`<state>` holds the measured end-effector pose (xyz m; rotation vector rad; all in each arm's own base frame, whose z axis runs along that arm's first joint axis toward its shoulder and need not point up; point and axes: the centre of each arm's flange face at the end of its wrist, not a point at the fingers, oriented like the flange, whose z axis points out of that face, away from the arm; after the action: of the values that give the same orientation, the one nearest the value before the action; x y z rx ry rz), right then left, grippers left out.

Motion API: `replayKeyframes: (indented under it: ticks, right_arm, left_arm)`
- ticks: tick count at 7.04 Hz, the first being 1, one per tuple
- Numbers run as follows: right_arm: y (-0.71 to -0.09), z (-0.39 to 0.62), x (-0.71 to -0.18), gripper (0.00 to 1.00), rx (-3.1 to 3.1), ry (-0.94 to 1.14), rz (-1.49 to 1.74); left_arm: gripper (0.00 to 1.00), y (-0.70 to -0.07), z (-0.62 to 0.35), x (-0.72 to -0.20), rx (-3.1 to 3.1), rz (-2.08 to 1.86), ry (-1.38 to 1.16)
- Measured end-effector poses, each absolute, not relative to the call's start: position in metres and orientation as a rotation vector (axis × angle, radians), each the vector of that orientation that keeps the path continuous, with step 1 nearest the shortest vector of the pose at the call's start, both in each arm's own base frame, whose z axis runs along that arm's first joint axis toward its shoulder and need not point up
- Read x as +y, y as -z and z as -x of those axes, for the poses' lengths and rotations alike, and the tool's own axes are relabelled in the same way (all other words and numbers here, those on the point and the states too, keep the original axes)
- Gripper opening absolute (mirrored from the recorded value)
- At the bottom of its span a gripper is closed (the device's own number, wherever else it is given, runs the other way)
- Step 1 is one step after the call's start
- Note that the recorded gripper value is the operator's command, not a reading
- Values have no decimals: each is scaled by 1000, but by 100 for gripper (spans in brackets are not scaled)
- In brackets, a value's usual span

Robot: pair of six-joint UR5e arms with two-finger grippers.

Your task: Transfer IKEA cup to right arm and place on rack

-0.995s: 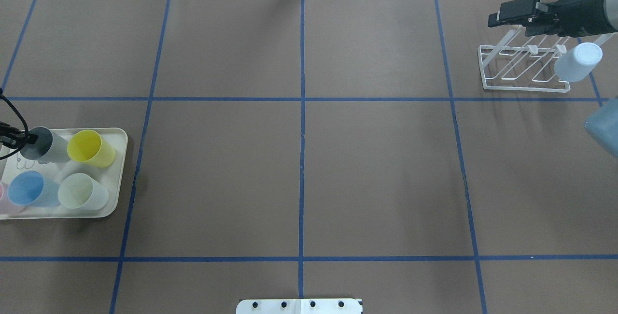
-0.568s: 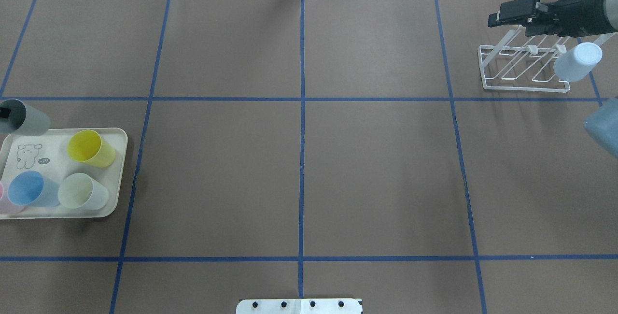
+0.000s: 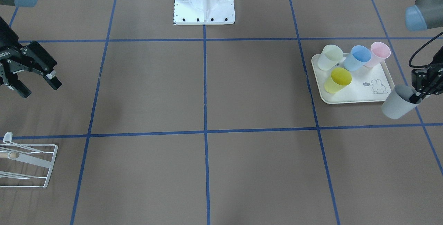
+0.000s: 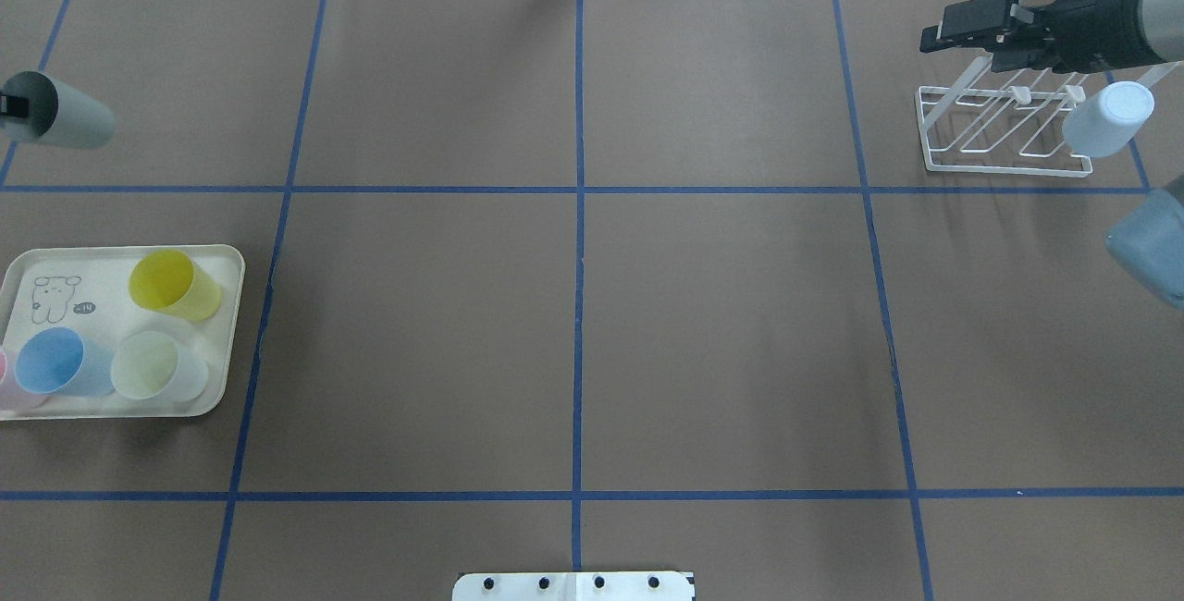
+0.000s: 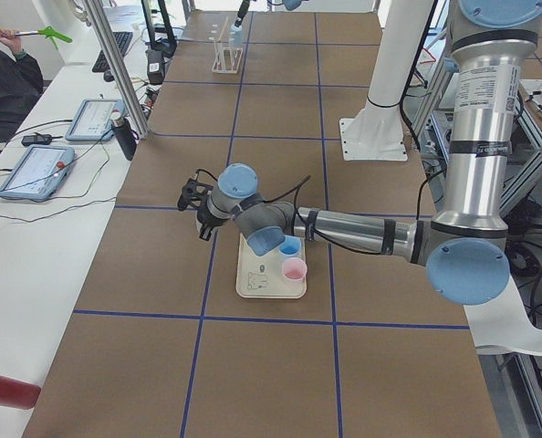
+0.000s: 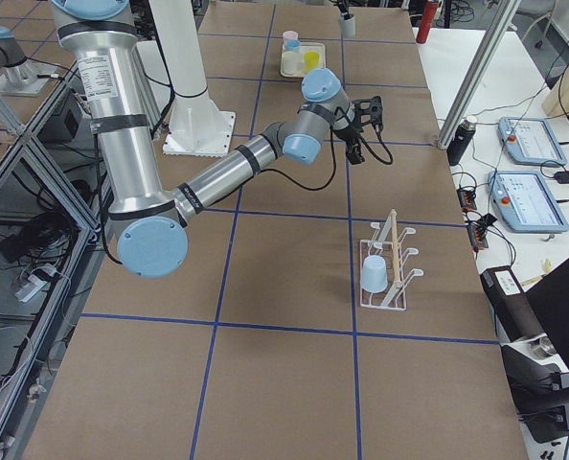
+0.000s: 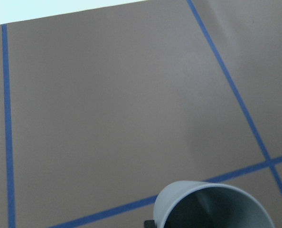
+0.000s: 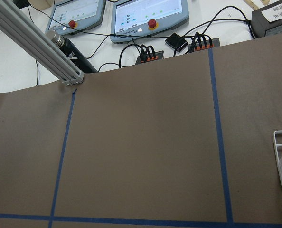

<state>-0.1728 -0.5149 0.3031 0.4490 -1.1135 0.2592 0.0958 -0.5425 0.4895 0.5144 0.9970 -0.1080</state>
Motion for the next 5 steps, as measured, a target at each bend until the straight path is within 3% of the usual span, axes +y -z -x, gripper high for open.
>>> replayKeyframes:
  ticks: [2, 5]
  right_arm:
    - [-276, 183, -524, 100, -1157, -309, -445]
    - [-233, 226, -525, 100, -1254, -449, -481]
  left_arm:
    - [0, -419, -116, -569, 1138, -471, 302]
    - [0, -350, -215, -560, 1371, -396, 557]
